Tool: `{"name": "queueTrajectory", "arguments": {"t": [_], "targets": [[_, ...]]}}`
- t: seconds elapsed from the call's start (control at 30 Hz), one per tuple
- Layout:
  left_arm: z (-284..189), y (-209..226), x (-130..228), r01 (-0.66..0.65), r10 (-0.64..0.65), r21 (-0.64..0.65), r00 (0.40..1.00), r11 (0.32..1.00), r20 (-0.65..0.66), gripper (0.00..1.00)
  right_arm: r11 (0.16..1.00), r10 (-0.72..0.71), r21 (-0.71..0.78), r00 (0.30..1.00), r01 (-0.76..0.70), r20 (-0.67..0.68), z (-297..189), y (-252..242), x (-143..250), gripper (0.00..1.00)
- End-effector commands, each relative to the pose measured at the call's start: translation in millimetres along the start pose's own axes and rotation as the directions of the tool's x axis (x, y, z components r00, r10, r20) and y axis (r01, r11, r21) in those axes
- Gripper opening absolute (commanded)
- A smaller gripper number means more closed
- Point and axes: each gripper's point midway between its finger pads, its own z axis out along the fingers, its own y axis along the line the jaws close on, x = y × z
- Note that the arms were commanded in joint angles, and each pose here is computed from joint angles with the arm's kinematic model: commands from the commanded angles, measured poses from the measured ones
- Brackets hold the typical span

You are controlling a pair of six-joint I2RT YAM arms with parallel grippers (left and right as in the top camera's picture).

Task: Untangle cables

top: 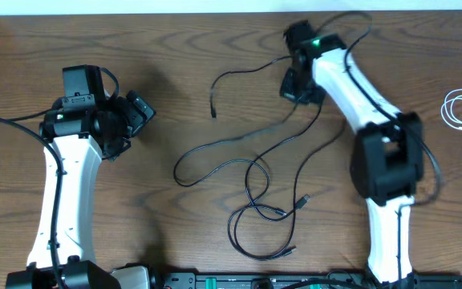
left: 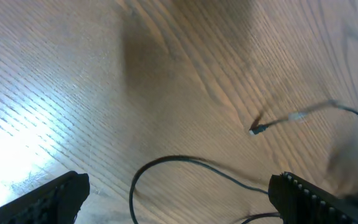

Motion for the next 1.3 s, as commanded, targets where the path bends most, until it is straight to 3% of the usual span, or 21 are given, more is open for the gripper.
{"name": "queueTrajectory", "arguments": {"t": [0.0, 0.13, 0.27, 0.4, 0.57, 0.63, 0.73, 0.83, 1.0, 1.07, 1.27], "targets": [[0, 0, -1, 0.008, -0.008, -0.001, 1.0, 1.0, -0.001, 0.98, 0.967, -0.189, -0.149, 0.976, 0.204, 0.11, -75, 25, -2, 0.01], [0, 0, -1, 0.008, -0.008, -0.001, 1.0, 1.0, -0.001, 0.98, 0.869, -0.343, -0.312, 0.922, 0.384, 0.181, -123, 51, 11, 0.01], [0, 0, -1, 0.008, -0.008, -0.001, 1.0, 1.0, -0.001, 0.98, 0.677, -0.465, -0.49, 0.835, 0.55, 0.295, -176, 81, 33, 0.01], [0, 0, -1, 0.008, -0.008, -0.001, 1.0, 1.0, -0.001, 0.98, 0.515, -0.503, -0.544, 0.748, 0.662, 0.434, -225, 95, 46, 0.01], [0, 0, -1, 0.008, -0.008, -0.001, 1.0, 1.0, -0.001, 0.98, 0.367, -0.511, -0.454, 0.584, 0.812, 0.631, -286, 93, 56, 0.01], [0, 0, -1, 0.007, -0.007, -0.001, 1.0, 1.0, -0.001, 0.98, 0.296, -0.523, -0.377, 0.479, 0.878, 0.705, -309, 88, 66, 0.01], [0, 0, -1, 0.008, -0.008, -0.001, 1.0, 1.0, -0.001, 0.98, 0.124, -0.545, -0.256, 0.282, 0.959, 0.79, -338, 81, 94, 0.01], [0, 0, -1, 0.008, -0.008, -0.001, 1.0, 1.0, -0.001, 0.98, -0.018, -0.542, -0.196, 0.155, 0.981, 0.826, -353, 75, 120, 0.01], [0, 0, -1, 0.008, -0.008, -0.001, 1.0, 1.0, -0.001, 0.98, -0.184, -0.571, -0.185, 0.048, 0.965, 0.819, -342, 64, 151, 0.01], [0, 0, -1, 0.007, -0.007, -0.001, 1.0, 1.0, -0.001, 0.98, -0.216, -0.607, -0.207, 0.035, 0.954, 0.794, -331, 58, 160, 0.01], [0, 0, -1, 0.008, -0.008, -0.001, 1.0, 1.0, -0.001, 0.98, -0.195, -0.711, -0.372, 0.13, 0.907, 0.691, -298, 46, 175, 0.01]]}}
